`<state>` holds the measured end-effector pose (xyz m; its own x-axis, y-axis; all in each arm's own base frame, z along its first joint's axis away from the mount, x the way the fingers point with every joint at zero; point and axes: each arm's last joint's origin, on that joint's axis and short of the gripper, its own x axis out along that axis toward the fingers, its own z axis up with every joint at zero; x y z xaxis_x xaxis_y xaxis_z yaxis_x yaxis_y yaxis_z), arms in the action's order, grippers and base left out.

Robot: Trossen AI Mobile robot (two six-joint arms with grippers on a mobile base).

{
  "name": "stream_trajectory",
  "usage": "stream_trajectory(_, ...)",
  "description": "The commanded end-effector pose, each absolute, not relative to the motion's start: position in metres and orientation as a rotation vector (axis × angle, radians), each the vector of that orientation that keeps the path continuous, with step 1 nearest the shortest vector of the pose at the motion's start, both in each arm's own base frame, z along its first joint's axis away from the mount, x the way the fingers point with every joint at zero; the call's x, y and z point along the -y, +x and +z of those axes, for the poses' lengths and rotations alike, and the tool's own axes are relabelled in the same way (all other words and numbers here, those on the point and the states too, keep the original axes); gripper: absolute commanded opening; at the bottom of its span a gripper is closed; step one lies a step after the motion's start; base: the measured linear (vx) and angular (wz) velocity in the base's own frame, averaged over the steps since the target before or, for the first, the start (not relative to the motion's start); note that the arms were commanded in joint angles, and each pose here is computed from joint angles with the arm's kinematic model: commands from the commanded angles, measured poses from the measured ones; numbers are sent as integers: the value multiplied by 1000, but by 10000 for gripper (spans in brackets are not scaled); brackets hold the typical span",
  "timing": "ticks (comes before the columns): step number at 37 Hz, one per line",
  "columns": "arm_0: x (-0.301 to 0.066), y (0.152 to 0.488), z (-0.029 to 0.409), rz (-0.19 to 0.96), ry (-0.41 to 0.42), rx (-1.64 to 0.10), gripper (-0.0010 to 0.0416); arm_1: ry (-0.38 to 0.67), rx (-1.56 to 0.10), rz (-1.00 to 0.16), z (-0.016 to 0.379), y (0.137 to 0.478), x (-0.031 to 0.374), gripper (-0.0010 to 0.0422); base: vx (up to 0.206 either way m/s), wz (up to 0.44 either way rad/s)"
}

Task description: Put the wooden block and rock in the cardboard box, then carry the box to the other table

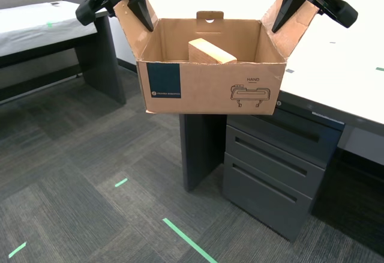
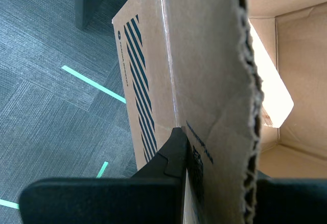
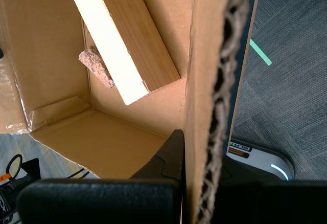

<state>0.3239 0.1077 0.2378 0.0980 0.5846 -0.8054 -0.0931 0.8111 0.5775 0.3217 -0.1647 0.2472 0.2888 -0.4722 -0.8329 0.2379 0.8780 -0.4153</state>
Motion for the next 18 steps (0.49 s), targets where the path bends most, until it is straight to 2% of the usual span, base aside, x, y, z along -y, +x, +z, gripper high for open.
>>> stream_trajectory(1, -109, 324, 239, 540, 440, -1387, 0, -221, -1179, -502, 249, 321, 166, -1, 0, 151)
stream_trajectory(18, -107, 320, 237, 522, 445, -1439, 0, -202, -1214, -499, 247, 318, 165, -1, 2, 192)
